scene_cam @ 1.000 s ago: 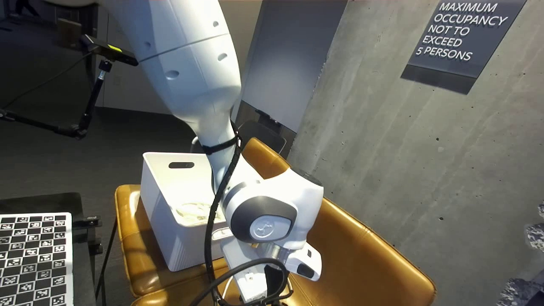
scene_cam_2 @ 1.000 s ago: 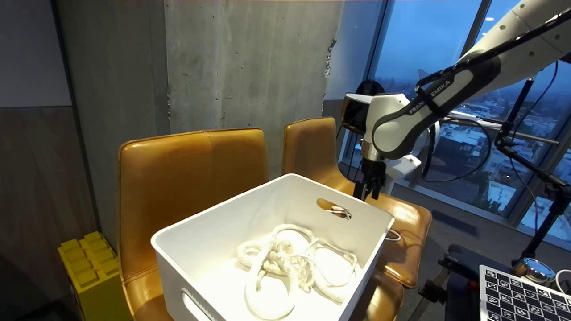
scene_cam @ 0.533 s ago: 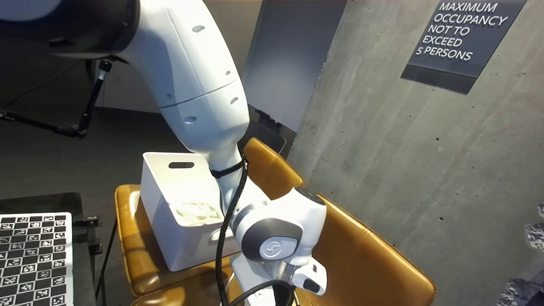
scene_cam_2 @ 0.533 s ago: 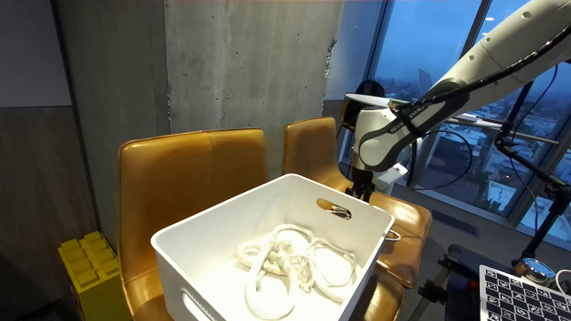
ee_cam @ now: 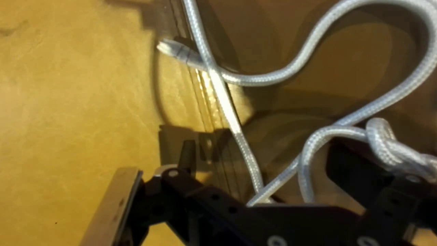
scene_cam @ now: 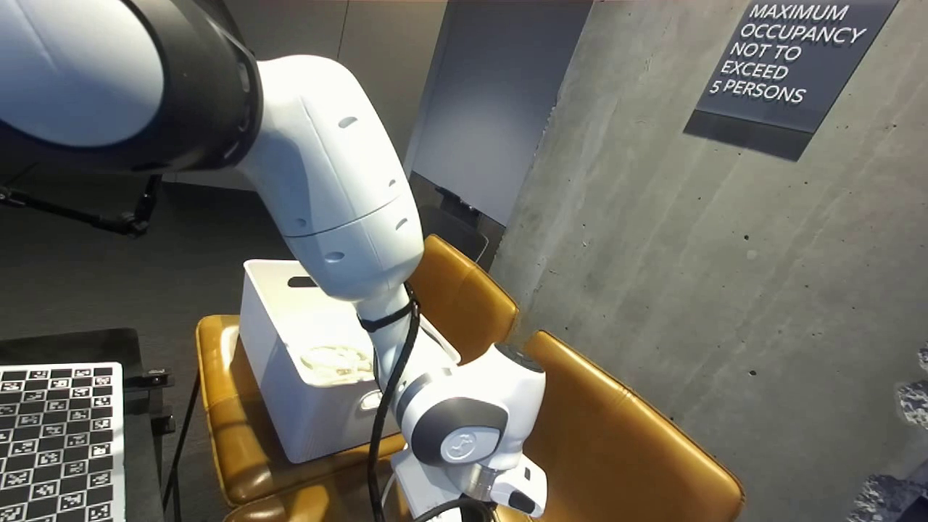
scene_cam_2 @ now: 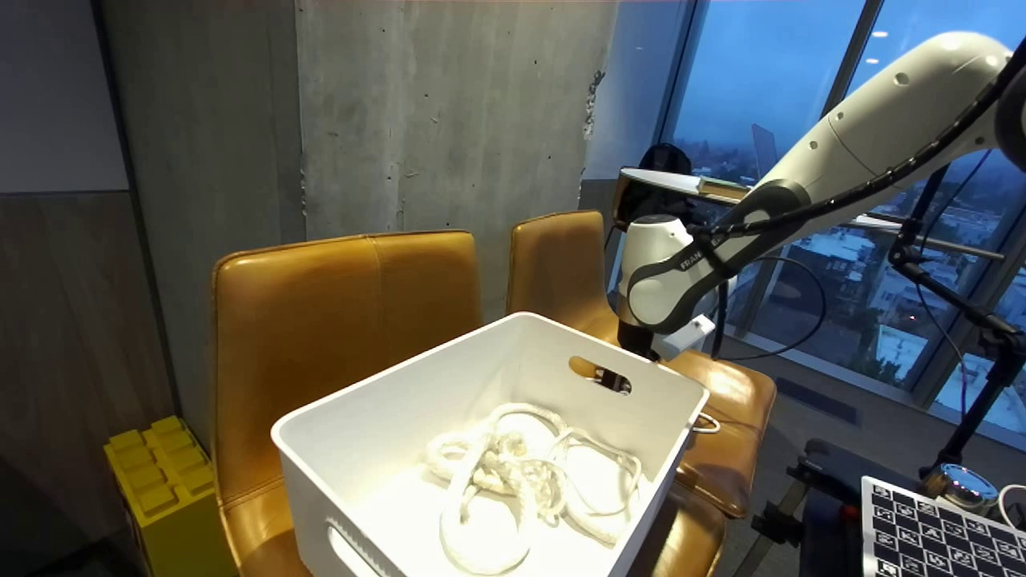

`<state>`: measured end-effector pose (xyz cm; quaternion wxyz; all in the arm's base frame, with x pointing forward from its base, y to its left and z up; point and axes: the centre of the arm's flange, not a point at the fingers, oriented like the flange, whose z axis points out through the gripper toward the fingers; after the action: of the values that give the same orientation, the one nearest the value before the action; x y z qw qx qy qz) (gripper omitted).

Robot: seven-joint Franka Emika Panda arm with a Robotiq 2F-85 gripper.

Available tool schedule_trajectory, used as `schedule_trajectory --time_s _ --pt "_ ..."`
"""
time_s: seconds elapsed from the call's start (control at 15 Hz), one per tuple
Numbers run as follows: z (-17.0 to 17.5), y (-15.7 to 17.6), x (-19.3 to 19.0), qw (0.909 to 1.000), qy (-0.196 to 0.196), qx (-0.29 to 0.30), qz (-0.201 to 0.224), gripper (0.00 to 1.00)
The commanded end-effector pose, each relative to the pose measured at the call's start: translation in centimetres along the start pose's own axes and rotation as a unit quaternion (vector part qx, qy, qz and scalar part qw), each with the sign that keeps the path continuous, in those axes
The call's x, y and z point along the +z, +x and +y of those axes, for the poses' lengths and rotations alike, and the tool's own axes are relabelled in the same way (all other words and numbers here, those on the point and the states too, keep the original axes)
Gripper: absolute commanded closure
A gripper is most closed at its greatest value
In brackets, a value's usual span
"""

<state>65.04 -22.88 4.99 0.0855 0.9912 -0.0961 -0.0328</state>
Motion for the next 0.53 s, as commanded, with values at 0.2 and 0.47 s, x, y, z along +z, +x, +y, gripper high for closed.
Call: schedule_trajectory --time_s 0.2,0.47 --pt "0.3 0.2 1.4 0.9996 -0.022 0.009 -0.013 0.57" --pt "1.4 -0.3 1.3 0.9992 -0.035 0.011 -0.015 0.87"
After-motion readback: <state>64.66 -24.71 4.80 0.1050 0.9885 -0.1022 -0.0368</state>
